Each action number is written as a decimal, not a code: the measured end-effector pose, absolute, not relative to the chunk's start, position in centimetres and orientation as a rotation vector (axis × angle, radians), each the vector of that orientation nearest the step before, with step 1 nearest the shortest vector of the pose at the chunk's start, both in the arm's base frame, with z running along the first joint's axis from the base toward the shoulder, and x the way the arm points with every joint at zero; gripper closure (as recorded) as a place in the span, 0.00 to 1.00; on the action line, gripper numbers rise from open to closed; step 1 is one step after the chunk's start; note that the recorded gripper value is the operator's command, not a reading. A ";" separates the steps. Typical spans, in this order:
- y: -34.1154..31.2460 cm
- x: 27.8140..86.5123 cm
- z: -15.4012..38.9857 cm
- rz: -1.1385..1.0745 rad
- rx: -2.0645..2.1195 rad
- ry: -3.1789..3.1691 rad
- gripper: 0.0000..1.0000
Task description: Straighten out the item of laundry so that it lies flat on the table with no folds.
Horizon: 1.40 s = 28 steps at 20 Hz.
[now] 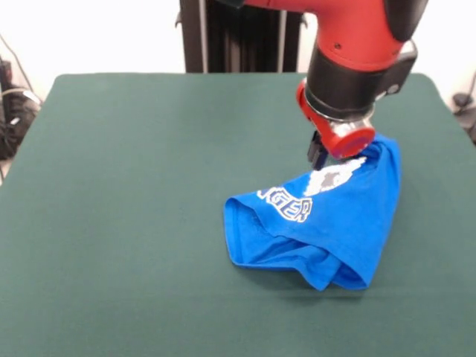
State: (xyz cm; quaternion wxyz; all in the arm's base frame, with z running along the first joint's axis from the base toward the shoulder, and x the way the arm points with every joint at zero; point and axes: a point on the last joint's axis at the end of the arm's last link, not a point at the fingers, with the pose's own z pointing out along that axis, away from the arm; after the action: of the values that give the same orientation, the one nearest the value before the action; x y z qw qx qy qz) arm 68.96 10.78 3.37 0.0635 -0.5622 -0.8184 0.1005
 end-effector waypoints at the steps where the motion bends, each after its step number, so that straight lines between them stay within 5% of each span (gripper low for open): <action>1: 10.8 68.8 3.2 0.306 -1.697 -2.467 1.00; 28: 17.1 62.6 -1.6 0.123 -1.660 -2.131 1.00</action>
State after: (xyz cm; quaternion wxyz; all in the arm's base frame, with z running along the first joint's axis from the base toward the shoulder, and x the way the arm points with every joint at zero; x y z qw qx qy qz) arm 62.64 17.13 -1.60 0.2173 -0.5992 -0.7692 0.0446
